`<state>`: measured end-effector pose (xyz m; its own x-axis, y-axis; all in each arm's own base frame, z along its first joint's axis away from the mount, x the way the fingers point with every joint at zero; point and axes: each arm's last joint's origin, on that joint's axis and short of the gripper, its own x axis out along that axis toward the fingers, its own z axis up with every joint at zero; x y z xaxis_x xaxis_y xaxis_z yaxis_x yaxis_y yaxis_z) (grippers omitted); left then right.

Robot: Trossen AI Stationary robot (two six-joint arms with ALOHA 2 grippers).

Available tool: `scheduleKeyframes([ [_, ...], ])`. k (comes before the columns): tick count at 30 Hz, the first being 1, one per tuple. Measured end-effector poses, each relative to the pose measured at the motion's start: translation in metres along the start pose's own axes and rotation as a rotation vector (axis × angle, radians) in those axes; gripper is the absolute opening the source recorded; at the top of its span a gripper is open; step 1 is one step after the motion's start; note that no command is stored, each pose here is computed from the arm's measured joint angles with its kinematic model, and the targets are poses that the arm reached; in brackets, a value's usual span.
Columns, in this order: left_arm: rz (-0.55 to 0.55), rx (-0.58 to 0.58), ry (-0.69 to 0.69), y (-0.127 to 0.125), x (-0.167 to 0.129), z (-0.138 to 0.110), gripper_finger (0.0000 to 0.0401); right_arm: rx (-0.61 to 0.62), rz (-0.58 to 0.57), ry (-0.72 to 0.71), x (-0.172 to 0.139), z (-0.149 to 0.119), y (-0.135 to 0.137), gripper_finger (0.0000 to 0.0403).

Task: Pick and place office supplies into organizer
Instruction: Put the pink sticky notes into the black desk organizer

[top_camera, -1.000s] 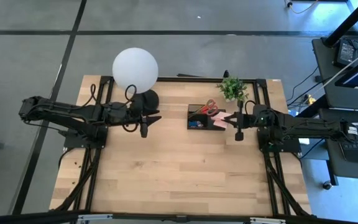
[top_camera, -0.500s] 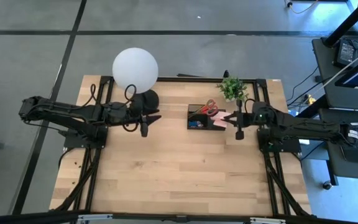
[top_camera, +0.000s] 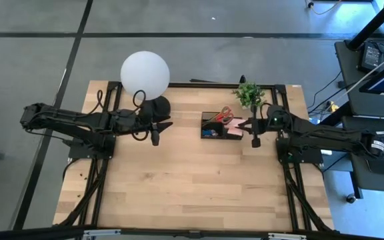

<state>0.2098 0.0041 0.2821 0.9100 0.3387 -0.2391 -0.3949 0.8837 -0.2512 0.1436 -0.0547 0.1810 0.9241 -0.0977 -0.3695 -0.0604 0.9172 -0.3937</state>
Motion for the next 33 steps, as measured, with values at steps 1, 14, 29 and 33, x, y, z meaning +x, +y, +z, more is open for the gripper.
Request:
scheduleKeyframes([
  [1, 0.0, -0.006, 0.0, 0.0, 0.0, 0.0, 0.0143, 0.003, 0.007, -0.003, 0.001, -0.001, -0.001, 0.002],
  [14, 0.01, -0.021, -0.004, 0.0, 0.0, 0.0, 0.0143, 0.004, 0.052, -0.018, 0.01, -0.01, -0.011, 0.002],
  [29, 0.033, -0.022, -0.013, 0.001, 0.0, 0.0, 0.0143, 0.009, 0.112, -0.053, 0.02, -0.023, -0.022, 0.002],
  [33, 0.047, -0.022, -0.018, 0.001, 0.0, 0.001, 0.0143, 0.024, 0.126, -0.051, 0.022, -0.028, -0.024, 0.002],
])
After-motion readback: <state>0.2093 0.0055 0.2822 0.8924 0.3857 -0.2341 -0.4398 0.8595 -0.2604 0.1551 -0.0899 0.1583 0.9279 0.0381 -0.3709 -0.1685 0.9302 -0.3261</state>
